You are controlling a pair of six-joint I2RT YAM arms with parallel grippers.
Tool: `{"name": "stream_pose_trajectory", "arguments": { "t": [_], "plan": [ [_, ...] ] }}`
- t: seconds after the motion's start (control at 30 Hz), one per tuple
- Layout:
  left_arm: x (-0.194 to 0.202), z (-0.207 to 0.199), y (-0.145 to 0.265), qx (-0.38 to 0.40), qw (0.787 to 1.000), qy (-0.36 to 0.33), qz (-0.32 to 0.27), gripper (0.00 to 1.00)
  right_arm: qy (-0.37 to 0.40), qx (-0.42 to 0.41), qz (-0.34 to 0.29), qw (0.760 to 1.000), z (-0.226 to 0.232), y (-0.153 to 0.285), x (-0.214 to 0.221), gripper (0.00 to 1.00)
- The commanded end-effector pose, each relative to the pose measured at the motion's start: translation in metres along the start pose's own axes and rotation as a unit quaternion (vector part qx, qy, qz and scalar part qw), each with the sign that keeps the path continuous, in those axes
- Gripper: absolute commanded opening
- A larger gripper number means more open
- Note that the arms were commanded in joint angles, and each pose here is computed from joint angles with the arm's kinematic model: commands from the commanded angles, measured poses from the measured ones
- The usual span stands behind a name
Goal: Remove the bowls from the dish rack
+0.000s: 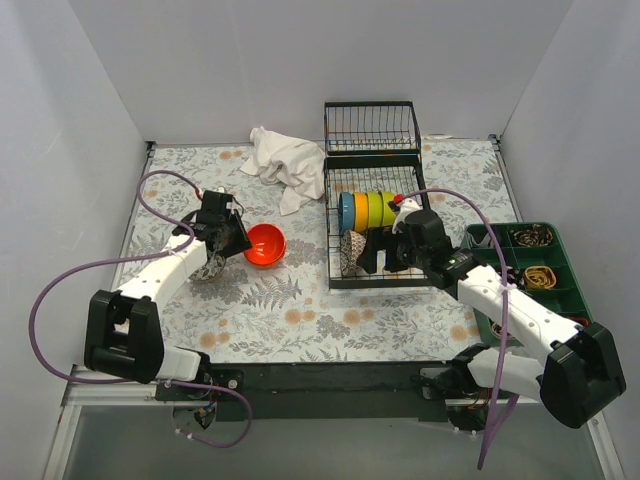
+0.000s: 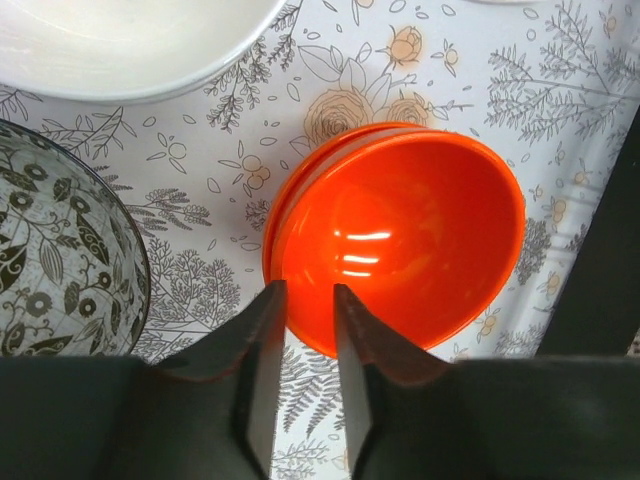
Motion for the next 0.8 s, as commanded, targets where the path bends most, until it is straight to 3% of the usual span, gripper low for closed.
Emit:
{"name": "stream_pose_trajectory", "arguments": {
  "t": [0.0, 0.23, 0.47, 0.6, 0.77],
  "plan": [
    [-0.014, -0.013, 0.031, 0.042, 0.999, 0.001, -0.029, 0.35, 0.012, 0.02, -0.036, 0.999, 0.003, -0.007, -0.024, 0.98],
    [-0.018, -0.023, 0.081, 0.108, 0.992, 0.0, -0.067, 0.71, -0.003, 0.064, -0.031, 0.997, 0.006, -0.024, -0.03, 0.99],
    [-0.012, -0.017, 0.113, 0.135, 0.987, 0.006, -0.09, 0.93, -0.017, 0.074, -0.016, 0.997, 0.006, -0.045, -0.026, 0.98],
    [-0.004, -0.014, 0.116, 0.142, 0.986, 0.007, -0.081, 0.98, -0.021, 0.08, -0.01, 0.997, 0.004, -0.054, -0.024, 0.99],
    [0.002, -0.014, 0.117, 0.157, 0.985, 0.002, -0.072, 0.98, -0.021, 0.077, 0.003, 0.997, 0.003, -0.065, -0.019, 0.97]
  ]
}}
Point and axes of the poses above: each gripper's point midway between its finger pads, its own y axis back along the fingers, its own z axis along the line the jaws close on, x = y × z, the point moved 5 cm from there along y, back along the fingers, and after that the axes turned 9 degrees about y, right-handed, at the moved point
